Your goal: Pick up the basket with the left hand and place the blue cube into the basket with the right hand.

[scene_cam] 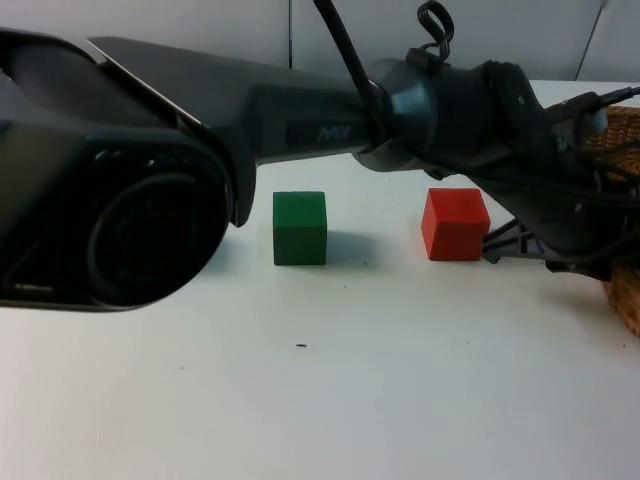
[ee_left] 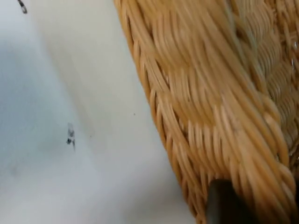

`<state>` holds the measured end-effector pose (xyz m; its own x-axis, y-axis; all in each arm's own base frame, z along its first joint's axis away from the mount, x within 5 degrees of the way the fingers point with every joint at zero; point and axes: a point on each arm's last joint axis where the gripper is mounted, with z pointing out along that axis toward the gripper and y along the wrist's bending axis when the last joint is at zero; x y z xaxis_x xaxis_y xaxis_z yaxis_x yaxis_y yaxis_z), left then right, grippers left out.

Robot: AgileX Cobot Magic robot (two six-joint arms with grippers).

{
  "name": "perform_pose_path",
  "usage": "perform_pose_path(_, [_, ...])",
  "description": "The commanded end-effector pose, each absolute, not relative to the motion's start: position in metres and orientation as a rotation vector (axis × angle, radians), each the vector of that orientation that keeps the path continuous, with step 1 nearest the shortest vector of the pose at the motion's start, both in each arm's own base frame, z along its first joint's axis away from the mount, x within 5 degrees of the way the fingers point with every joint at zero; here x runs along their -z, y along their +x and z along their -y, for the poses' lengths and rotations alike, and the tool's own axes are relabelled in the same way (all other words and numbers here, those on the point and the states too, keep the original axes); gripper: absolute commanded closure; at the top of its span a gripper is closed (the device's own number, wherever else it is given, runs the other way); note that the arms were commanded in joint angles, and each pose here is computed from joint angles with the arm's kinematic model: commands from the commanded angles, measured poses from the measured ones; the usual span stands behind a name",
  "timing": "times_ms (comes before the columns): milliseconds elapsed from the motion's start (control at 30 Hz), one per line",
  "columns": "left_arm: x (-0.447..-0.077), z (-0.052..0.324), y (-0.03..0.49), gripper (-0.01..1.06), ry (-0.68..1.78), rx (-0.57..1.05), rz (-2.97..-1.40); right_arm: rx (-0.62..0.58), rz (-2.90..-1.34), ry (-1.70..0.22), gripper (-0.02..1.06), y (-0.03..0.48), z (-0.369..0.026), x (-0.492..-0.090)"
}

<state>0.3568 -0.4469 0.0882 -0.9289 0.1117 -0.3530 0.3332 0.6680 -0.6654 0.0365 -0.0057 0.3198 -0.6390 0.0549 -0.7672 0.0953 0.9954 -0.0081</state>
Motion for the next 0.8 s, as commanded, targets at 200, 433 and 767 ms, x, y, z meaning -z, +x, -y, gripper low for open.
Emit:
perform_pose_path(200, [-0.092, 0.451, 0.358, 1.05, 0.292, 1.156, -2.556, 0.069, -2.263, 0.115, 0.01, 0.038, 0.006, -0.322])
perform_pose_path(433, [-0.093, 0.452, 0.360, 1.05, 0.225, 1.170, -2.554, 0.068, -2.252, 0.114, 0.01, 0.038, 0.006, -0.323])
perform_pose_path(767, [-0.132, 0.451, 0.365, 1.05, 0.125, 1.144, -2.473, 0.071, -2.250, 0.114, 0.01, 0.039, 0.007, -0.323])
